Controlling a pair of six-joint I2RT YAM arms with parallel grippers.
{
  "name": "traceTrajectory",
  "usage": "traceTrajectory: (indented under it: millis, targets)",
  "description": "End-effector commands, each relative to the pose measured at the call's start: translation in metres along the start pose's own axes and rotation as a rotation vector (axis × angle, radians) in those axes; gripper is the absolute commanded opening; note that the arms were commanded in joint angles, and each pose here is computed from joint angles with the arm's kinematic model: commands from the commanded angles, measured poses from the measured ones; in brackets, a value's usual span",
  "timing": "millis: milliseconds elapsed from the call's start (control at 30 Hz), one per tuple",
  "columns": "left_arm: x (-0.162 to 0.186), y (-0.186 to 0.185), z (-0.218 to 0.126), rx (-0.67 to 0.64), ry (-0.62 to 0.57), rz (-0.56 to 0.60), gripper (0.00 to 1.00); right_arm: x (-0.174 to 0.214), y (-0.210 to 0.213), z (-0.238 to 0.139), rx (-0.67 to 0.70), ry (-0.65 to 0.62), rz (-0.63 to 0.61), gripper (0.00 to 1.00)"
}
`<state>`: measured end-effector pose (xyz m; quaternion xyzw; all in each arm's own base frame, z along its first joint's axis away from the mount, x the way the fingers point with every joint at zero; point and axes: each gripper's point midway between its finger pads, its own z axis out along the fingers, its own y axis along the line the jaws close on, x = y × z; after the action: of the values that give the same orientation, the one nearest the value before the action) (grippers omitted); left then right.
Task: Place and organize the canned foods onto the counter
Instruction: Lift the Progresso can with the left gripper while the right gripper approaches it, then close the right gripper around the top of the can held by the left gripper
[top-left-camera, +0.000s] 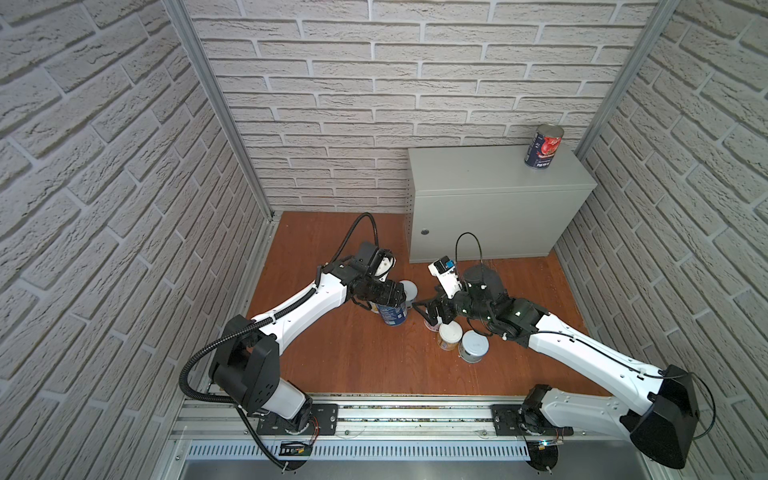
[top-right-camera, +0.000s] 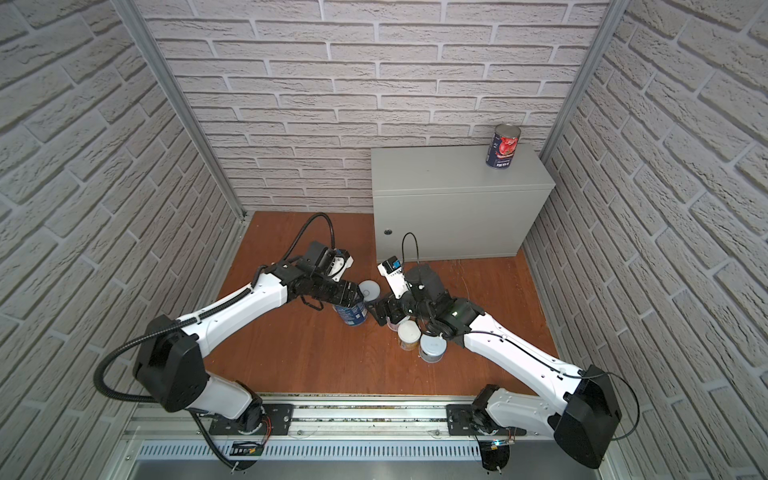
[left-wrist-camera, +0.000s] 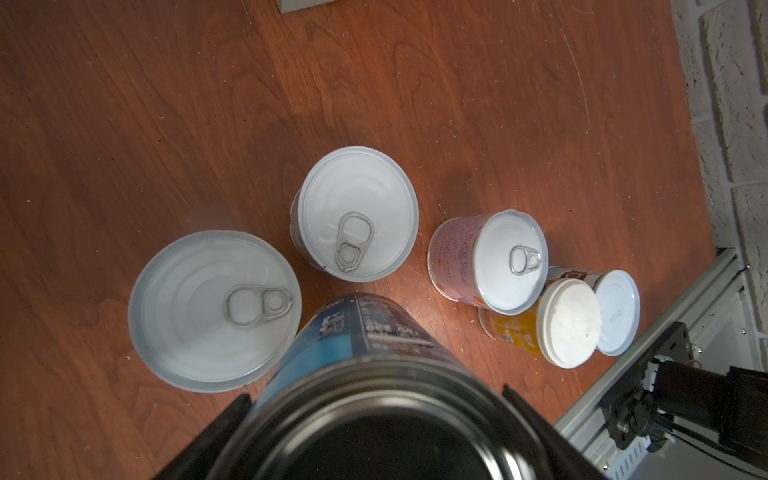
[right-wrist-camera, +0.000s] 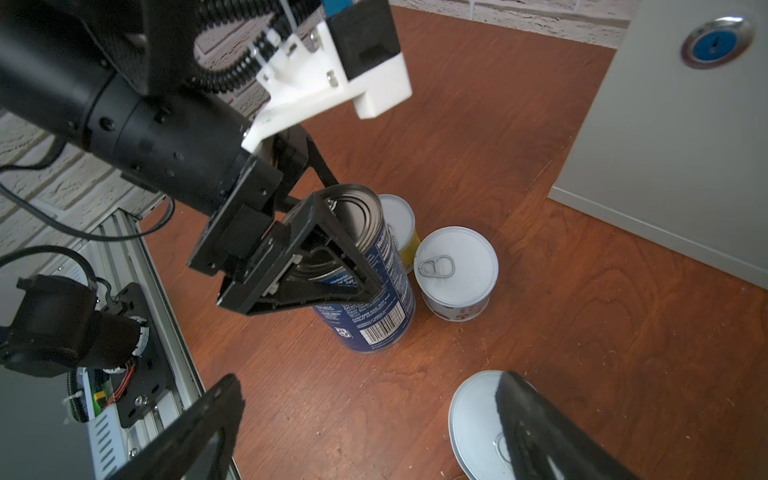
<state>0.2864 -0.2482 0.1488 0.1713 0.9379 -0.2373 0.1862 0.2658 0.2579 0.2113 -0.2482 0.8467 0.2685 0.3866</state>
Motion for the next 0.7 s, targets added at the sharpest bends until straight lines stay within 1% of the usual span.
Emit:
traceTrajectory:
  millis: [0, 133, 333, 667]
  targets:
    - [-0.043, -0.026, -0.043, 0.093, -0.177, 0.039, 0.23, -0.012, 0.013, 0.003, -0.052, -0.051, -0.078, 0.96]
    - [-0.045, -0.025, -0.051, 0.109, -0.18, 0.028, 0.23, -0.009, 0.021, 0.006, -0.097, -0.065, -0.105, 0.96]
    - [-0.046, -0.03, -0.063, 0.148, -0.175, 0.019, 0.23, -0.005, 0.026, 0.014, -0.113, -0.079, -0.133, 0.96]
    - [-0.053, -0.047, -0.081, 0.231, -0.173, 0.02, 0.23, -0.009, 0.043, 0.032, -0.169, -0.117, -0.187, 0.96]
